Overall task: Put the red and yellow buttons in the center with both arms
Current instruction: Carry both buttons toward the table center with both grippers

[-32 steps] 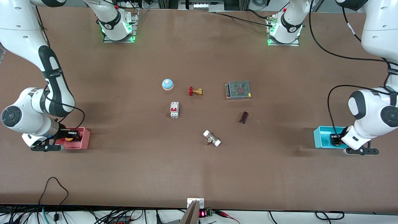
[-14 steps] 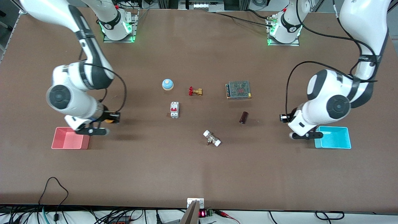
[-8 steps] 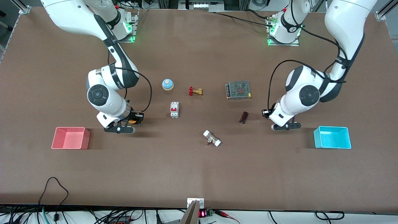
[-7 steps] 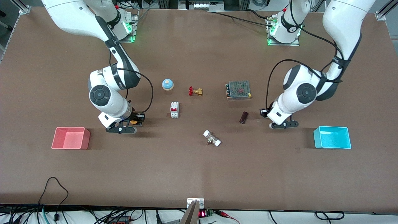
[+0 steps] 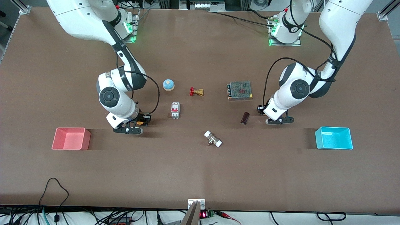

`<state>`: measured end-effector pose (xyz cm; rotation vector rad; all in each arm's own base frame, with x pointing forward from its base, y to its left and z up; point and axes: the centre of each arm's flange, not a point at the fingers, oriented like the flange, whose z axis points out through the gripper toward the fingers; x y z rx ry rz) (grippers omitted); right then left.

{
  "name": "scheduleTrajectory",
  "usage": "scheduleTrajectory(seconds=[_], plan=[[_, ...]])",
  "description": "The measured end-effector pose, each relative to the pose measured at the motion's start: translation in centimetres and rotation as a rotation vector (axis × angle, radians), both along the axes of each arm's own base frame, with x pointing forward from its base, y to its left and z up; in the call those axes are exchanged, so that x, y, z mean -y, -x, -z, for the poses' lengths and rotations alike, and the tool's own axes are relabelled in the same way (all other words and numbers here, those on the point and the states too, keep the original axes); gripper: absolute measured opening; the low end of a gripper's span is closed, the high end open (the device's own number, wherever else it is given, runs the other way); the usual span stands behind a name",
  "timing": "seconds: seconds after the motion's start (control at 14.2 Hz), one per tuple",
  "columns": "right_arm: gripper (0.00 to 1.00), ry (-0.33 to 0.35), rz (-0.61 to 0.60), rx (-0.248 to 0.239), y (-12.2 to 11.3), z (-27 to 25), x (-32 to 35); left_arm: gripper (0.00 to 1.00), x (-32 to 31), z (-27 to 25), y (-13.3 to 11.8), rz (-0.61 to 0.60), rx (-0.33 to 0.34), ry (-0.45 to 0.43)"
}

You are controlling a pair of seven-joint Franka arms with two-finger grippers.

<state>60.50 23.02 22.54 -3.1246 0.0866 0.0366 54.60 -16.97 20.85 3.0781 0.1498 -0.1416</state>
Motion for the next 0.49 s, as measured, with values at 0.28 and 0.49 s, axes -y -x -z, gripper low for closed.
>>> scheduleTrajectory(seconds=[0.28, 0.49], plan=[[0.44, 0.003, -0.006, -0.010, 0.3, 0.8, -0.4, 0.35, -0.2, 0.3, 0.3, -0.006, 0.002, -0.027], [0.45, -0.001, -0.006, -0.005, 0.3, 1.4, -0.4, 0.41, -0.2, 0.4, 0.4, -0.011, -0.001, -0.028]])
